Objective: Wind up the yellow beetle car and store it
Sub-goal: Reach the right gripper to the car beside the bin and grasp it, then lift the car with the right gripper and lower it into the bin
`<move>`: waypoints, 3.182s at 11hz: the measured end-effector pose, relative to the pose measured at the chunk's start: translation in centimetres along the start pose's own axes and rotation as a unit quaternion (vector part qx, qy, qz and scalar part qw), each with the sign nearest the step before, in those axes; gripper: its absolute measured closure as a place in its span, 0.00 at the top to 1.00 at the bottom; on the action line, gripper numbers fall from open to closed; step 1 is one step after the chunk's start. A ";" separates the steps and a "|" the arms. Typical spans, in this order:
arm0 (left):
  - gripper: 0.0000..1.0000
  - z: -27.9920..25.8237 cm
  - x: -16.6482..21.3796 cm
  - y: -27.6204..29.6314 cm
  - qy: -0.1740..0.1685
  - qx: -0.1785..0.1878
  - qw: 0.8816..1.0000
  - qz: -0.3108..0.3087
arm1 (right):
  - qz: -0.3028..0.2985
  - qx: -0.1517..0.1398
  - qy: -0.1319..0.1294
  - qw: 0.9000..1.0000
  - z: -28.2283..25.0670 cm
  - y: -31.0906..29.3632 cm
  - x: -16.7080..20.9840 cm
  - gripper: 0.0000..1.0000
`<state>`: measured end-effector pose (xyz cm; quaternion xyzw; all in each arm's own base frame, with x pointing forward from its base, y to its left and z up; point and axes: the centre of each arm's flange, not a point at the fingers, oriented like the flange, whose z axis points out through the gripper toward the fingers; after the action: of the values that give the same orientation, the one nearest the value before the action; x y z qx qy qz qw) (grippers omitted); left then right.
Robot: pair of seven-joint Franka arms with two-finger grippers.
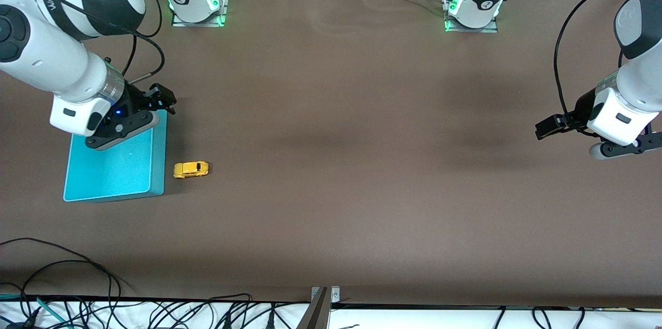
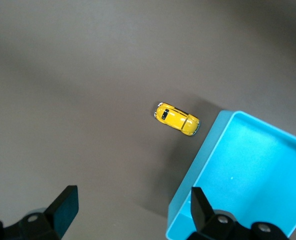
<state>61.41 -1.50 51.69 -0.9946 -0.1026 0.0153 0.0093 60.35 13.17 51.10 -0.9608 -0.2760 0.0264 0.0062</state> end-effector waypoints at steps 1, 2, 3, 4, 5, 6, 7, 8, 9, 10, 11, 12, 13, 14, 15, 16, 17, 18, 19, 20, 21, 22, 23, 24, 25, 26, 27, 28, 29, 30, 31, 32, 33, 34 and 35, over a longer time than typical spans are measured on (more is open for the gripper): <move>1.00 0.0 0.0 0.2 0.000 0.000 1.000 0.014 | -0.063 0.001 -0.003 0.998 0.3 0.0 0.1 1.00; 1.00 0.0 -0.1 0.5 0.000 -0.001 1.000 0.025 | -0.141 0.000 -0.013 0.990 1.4 0.4 0.3 1.00; 1.00 0.0 -0.2 0.8 0.000 -0.001 1.000 0.030 | -0.209 0.002 -0.022 0.978 3.1 1.0 0.8 1.00; 1.00 -0.1 -0.2 1.0 0.000 -0.001 0.999 0.032 | -0.260 0.007 -0.028 0.965 5.3 1.9 1.5 1.00; 1.00 -0.1 -0.2 1.0 0.001 -0.001 0.999 0.034 | -0.295 0.013 -0.033 0.955 7.6 2.6 2.1 1.00; 1.00 -0.2 -0.2 0.9 0.001 -0.002 0.999 0.033 | -0.313 0.020 -0.040 0.949 9.9 3.0 2.7 1.00; 1.00 -0.5 -0.1 0.8 0.005 -0.002 0.999 0.033 | -0.320 0.029 -0.048 0.946 12.5 3.2 3.3 1.00; 1.00 -1.0 -0.1 0.9 0.009 -0.003 0.999 0.035 | -0.340 0.036 -0.053 0.938 15.0 3.6 3.8 1.00; 1.00 -1.4 0.0 1.1 0.014 -0.005 0.999 0.037 | -0.367 0.037 -0.049 0.928 17.4 4.0 4.4 1.00; 1.00 -1.8 -0.1 1.4 0.017 -0.006 0.999 0.040 | -0.392 0.036 -0.043 0.918 19.6 4.4 5.0 1.00; 1.00 -2.0 -0.1 1.7 0.019 -0.007 0.999 0.043 | -0.419 0.035 -0.039 0.906 21.3 4.6 5.4 1.00; 1.00 -2.0 -0.2 1.9 0.019 -0.007 0.999 0.045 | -0.446 0.036 -0.035 0.894 22.7 4.8 5.6 1.00; 1.00 -2.0 -0.2 2.0 0.019 -0.007 0.999 0.045 | -0.468 0.037 -0.030 0.882 23.8 5.0 5.8 1.00; 1.00 -2.0 -0.2 2.0 0.019 -0.007 0.999 0.046 | -0.483 0.039 -0.022 0.874 24.9 5.3 5.9 1.00; 1.00 -2.0 -0.2 2.0 0.019 -0.007 0.999 0.046 | -0.490 0.044 -0.021 0.870 26.0 5.6 5.8 1.00; 1.00 -2.0 -0.2 2.1 0.019 -0.007 0.999 0.046 | -0.498 0.049 -0.022 0.866 27.1 6.0 5.6 1.00; 1.00 -2.0 -0.2 2.1 0.018 -0.007 0.999 0.046 | -0.509 0.051 -0.020 0.859 28.0 6.4 5.3 1.00; 1.00 -2.0 -0.2 2.1 0.018 -0.007 0.999 0.047 | -0.519 0.047 -0.015 0.853 28.9 6.8 4.9 1.00; 1.00 -2.0 -0.2 2.1 0.018 -0.007 0.999 0.047 | -0.524 0.042 -0.010 0.851 29.7 7.2 4.5 1.00; 1.00 -1.9 -0.2 2.1 0.018 -0.007 0.999 0.047 | -0.526 0.040 -0.008 0.850 30.3 7.6 4.2 1.00; 1.00 -1.9 -0.2 2.1 0.018 -0.007 0.999 0.047 | -0.526 0.037 -0.007 0.850 30.8 8.0 3.9 1.00; 1.00 -1.9 -0.2 2.1 0.018 -0.007 0.999 0.047 | -0.529 0.032 -0.004 0.848 31.2 8.3 3.8 1.00; 1.00 -1.9 -0.2 2.1 0.018 -0.007 0.999 0.047 | -0.534 0.026 0.000 0.845 31.8 8.6 3.7 1.00; 1.00 -1.9 -0.2 2.1 0.018 -0.007 0.999 0.047 | -0.537 0.021 0.003 0.844 32.4 8.7 3.5 0.94; 1.00 -1.9 -0.2 2.1 0.018 -0.007 0.999 0.047 | -0.538 0.018 0.004 0.843 32.7 8.7 3.5 0.93; 1.00 -1.9 -0.2 2.1 0.018 -0.007 0.999 0.047 | -0.539 0.016 0.006 0.842 32.7 8.7 3.5 0.83; 1.00 -1.9 -0.2 2.1 0.018 -0.007 0.999 0.047 | -0.540 0.016 0.006 0.842 32.6 8.7 3.5 0.70; 1.00 -1.9 -0.2 2.1 0.018 -0.007 0.999 0.047 | -0.540 0.015 0.006 0.842 32.5 8.7 3.6 0.54; 1.00 -1.9 -0.2 2.1 0.018 -0.007 0.999 0.047 | -0.539 0.014 0.008 0.842 31.9 8.8 3.6 0.48; 1.00 -1.9 -0.2 2.1 0.018 -0.007 0.999 0.047 | -0.530 0.019 0.018 0.848 31.1 8.7 3.7 0.47; 1.00 -1.9 -0.2 2.1 0.018 -0.007 0.999 0.047 | -0.524 0.020 0.028 0.851 29.5 8.7 3.9 0.47; 1.00 -1.9 -0.2 2.1 0.018 -0.007 0.999 0.047 | -0.524 0.022 0.031 0.851 27.4 8.5 3.9 0.47; 1.00 -1.9 -0.2 2.1 0.018 -0.007 0.999 0.047 | -0.524 0.026 0.031 0.851 25.2 8.3 3.8 0.47; 1.00 -1.9 -0.2 2.1 0.018 -0.007 0.999 0.047 | -0.526 0.028 0.030 0.850 23.1 8.0 3.6 0.47; 1.00 -1.9 -0.2 2.1 0.017 -0.007 0.999 0.047 | -0.527 0.030 0.029 0.849 21.1 7.8 3.2 0.47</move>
<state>61.71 -3.67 53.52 -0.9985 -0.0553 -0.0023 0.0035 66.06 8.22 29.63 -0.6709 -0.7394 0.0002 0.0563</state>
